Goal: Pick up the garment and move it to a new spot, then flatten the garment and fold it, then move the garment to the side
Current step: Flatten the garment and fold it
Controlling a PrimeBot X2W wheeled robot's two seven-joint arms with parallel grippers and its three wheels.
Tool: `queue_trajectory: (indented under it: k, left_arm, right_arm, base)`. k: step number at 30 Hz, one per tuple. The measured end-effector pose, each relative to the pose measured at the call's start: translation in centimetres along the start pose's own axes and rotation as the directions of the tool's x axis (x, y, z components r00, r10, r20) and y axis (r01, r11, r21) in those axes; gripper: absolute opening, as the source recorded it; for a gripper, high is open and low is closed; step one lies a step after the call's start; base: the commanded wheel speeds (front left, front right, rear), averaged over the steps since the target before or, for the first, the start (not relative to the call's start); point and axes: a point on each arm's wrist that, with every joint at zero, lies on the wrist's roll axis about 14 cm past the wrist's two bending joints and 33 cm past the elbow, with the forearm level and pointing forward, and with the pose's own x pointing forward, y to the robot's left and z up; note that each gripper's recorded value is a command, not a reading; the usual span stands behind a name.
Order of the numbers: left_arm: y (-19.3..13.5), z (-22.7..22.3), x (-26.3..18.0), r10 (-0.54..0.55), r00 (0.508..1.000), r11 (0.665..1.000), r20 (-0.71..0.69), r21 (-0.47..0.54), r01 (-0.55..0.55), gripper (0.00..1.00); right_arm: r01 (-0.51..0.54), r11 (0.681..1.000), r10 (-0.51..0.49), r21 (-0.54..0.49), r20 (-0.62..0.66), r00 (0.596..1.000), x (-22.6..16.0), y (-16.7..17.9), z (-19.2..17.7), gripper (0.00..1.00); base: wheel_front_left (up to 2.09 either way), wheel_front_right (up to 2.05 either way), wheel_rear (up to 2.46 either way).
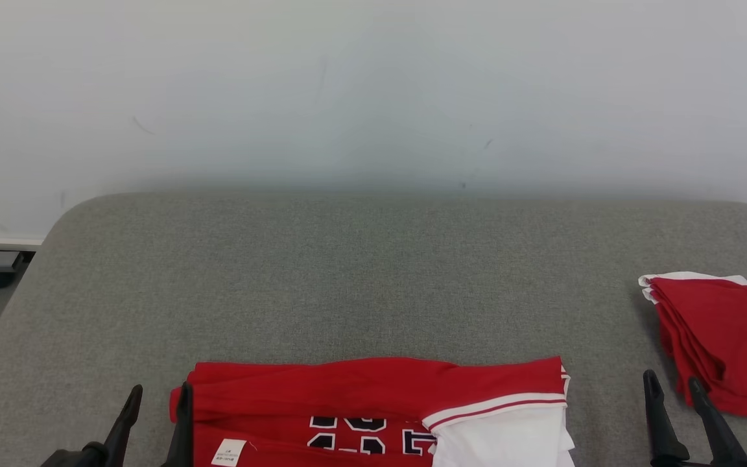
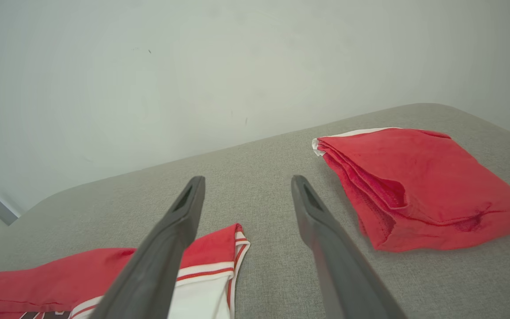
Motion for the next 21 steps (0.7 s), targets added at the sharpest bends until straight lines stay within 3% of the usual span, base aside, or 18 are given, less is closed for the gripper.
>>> queue_trajectory:
  k: [14, 21]
  left_arm:
    - [0.1, -0.4, -0.1, -0.003, 0.999, 1.000, -0.043, 0.013, 0.004, 1.00]
    - [-0.3, -0.5, -0.1, -0.009, 0.998, 1.000, -0.060, 0.006, 0.010, 1.00]
  right_arm:
    - [-0.004, 1.000, 0.004, 0.016, -0.016, 1.000, 0.2, -0.1, -1.0, 1.00]
    - [-0.048, 0.999, 0.048, 0.003, -0.192, 0.980, 1.9, 2.0, -3.3, 1.00]
  base:
    - [0.00, 0.00, 0.00]
    - [0.00, 0.00, 0.00]
